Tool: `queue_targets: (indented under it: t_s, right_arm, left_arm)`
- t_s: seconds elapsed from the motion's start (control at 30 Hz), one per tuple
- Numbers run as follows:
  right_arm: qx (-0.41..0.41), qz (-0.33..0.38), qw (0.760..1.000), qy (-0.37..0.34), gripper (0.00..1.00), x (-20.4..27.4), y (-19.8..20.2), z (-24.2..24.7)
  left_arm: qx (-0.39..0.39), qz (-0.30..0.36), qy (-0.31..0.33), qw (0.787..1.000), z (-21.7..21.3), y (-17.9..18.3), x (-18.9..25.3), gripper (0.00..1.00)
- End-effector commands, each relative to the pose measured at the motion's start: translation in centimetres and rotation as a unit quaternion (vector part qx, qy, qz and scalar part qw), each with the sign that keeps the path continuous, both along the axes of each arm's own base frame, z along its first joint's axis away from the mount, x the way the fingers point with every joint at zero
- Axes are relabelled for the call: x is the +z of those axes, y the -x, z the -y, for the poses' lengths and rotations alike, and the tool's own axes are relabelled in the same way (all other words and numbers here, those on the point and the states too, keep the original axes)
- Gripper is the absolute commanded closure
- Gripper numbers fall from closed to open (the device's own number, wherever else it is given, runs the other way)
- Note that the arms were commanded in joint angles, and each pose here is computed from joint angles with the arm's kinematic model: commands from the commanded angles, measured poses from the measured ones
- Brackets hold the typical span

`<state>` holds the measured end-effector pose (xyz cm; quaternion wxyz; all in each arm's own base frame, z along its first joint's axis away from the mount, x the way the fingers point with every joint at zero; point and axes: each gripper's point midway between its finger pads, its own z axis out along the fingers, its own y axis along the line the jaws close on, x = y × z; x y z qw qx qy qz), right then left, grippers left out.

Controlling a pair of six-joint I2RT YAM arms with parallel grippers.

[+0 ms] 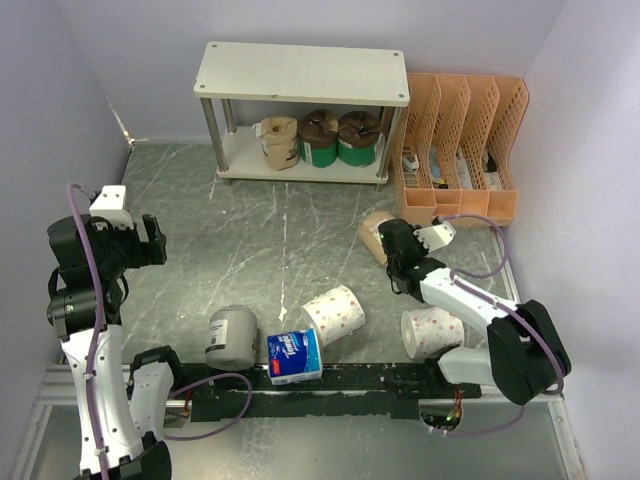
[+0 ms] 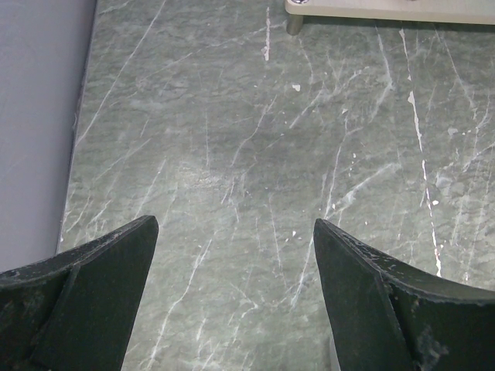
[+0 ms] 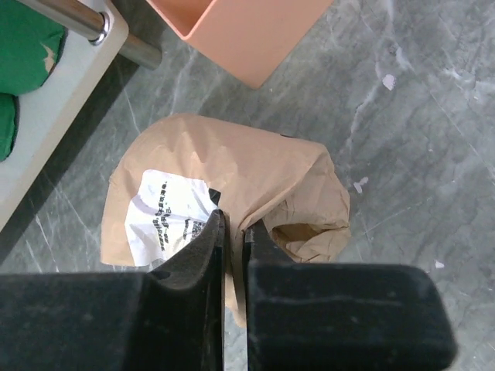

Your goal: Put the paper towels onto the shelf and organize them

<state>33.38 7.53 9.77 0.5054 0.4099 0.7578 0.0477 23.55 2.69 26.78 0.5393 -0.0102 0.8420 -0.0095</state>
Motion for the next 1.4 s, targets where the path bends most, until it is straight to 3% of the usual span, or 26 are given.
queue_targets:
  t_s: [0.0, 0.1, 0.27, 0.4, 0.53, 0.63, 0.83, 1.07, 1.17, 1.37]
  right_arm:
    - [0.026, -0.023, 0.999, 0.021, 1.00, -0.7, 0.3, 0.4]
    - [0.076, -0.001, 0.997, 0.032, 1.00, 1.5, -0.4, -0.7]
    - [0.216, 0.032, 0.971, 0.097, 1.00, 7.2, -2.5, -4.3]
    - [0.328, 0.031, 0.928, 0.173, 1.00, 10.3, -4.0, -7.2]
    - [0.447, 0.021, 0.859, 0.250, 1.00, 12.5, -5.2, -12.5]
    - [0.512, -0.007, 0.796, 0.322, 1.00, 11.5, -5.8, -16.4]
    - [0.538, -0.003, 0.703, 0.465, 1.00, 12.8, -7.2, -22.8]
    - [0.573, 0.079, 0.564, 0.589, 1.00, 15.1, -7.9, -30.5]
    - [0.572, 0.092, 0.524, 0.625, 1.00, 14.9, -7.9, -33.1]
    - [0.569, 0.146, 0.469, 0.660, 1.00, 14.5, -8.8, -37.2]
  left_arm:
    - [-0.006, 0.005, 0.000, 1.000, 0.1, -0.2, 0.5, 0.06]
    - [-0.006, 0.002, 0.001, 1.000, 0.0, -0.2, 0.4, 0.06]
    - [-0.006, -0.002, 0.002, 1.000, 0.0, -0.4, 0.2, 0.06]
    - [-0.005, -0.004, 0.002, 1.000, -0.1, -0.4, 0.1, 0.06]
    - [-0.004, -0.005, 0.002, 1.000, -0.1, -0.5, 0.1, 0.06]
    - [-0.002, -0.006, 0.002, 1.000, -0.2, -0.5, 0.0, 0.06]
    - [0.000, -0.002, 0.001, 1.000, -0.2, -0.4, 0.2, 0.06]
    - [0.005, 0.007, -0.002, 1.000, -0.3, -0.1, 0.7, 0.06]
    - [0.009, 0.016, -0.007, 1.000, -0.3, 0.2, 1.0, 0.06]
    - [0.014, 0.023, -0.010, 1.000, -0.4, 0.4, 1.3, 0.06]
